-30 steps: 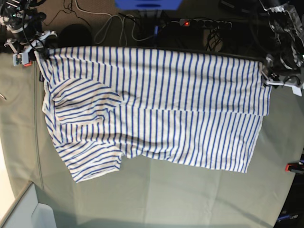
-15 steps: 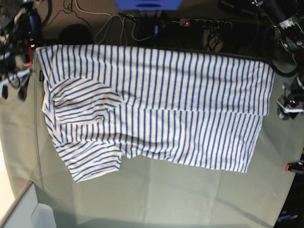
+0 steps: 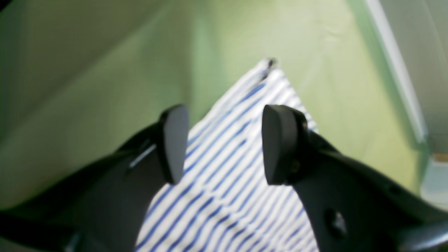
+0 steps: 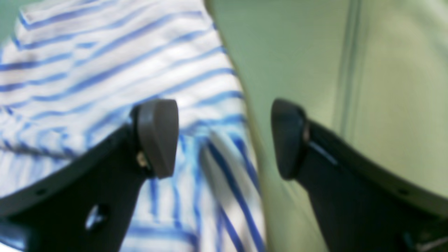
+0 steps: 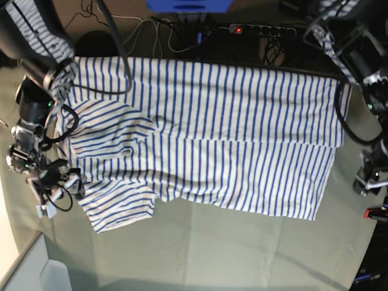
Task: Layout the t-shirt on the table in an organized manner, then fold the t-shirt properly
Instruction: 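Reach both grippers to the shirt's opposite edge and grasp it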
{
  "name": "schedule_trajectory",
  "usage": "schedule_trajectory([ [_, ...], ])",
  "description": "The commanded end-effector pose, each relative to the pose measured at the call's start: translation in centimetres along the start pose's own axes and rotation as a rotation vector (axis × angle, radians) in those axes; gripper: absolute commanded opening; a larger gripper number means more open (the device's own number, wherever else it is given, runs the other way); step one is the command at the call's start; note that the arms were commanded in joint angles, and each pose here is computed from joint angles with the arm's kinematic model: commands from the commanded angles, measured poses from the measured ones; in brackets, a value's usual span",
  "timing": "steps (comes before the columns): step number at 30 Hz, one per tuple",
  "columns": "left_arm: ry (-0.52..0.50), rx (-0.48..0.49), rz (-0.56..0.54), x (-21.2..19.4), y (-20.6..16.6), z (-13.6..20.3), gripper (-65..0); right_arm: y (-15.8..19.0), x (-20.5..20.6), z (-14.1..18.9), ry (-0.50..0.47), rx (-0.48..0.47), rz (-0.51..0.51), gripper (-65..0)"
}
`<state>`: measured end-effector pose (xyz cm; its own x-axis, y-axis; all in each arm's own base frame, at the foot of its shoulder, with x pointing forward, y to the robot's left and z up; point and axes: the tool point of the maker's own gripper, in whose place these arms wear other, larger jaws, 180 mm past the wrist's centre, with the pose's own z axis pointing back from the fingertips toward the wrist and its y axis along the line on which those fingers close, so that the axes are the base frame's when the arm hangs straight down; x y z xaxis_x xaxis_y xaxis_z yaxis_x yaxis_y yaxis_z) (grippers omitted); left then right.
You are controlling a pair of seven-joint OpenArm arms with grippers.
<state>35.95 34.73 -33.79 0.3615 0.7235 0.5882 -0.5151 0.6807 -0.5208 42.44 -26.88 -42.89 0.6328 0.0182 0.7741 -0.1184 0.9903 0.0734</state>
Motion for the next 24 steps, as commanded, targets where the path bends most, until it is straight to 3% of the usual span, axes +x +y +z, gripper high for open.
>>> schedule_trajectory([
  [1, -0.035, -0.015, 0.003, 1.8, -0.6, 0.0, -32.2, -1.0, 2.4, 0.1, -0.060, -0.005, 0.007, -23.1],
  [4, -0.009, -0.026, 0.052, 1.6, -1.2, -1.5, -32.2, 0.1, 1.2, -0.7, -0.050, 0.041, -0.001, -23.1],
  [8, -0.048, -0.014, 0.102, 1.8, -0.8, -3.7, -32.2, 1.3, -0.2, -1.2, -0.047, 0.076, -0.013, -23.5],
  [13, -0.085, 0.006, -0.052, 1.4, -2.2, -6.3, -32.2, 0.9, -2.5, -1.1, -0.017, 0.046, -0.031, -26.3],
  [16, -0.113, 0.006, -0.152, 0.7, -3.2, -7.7, -32.2, 0.6, -2.7, -1.1, -0.014, 0.029, -0.033, -35.6],
  [21, -0.121, 0.031, -0.257, -1.3, -3.8, -10.6, -32.2, 0.6, -2.7, -1.1, -0.011, 0.021, -0.039, -65.0],
  [24, -0.123, 0.056, -0.307, -2.3, -3.5, -11.8, -32.2, 0.6, -2.8, -1.1, -0.008, 0.022, -0.037, -65.0],
])
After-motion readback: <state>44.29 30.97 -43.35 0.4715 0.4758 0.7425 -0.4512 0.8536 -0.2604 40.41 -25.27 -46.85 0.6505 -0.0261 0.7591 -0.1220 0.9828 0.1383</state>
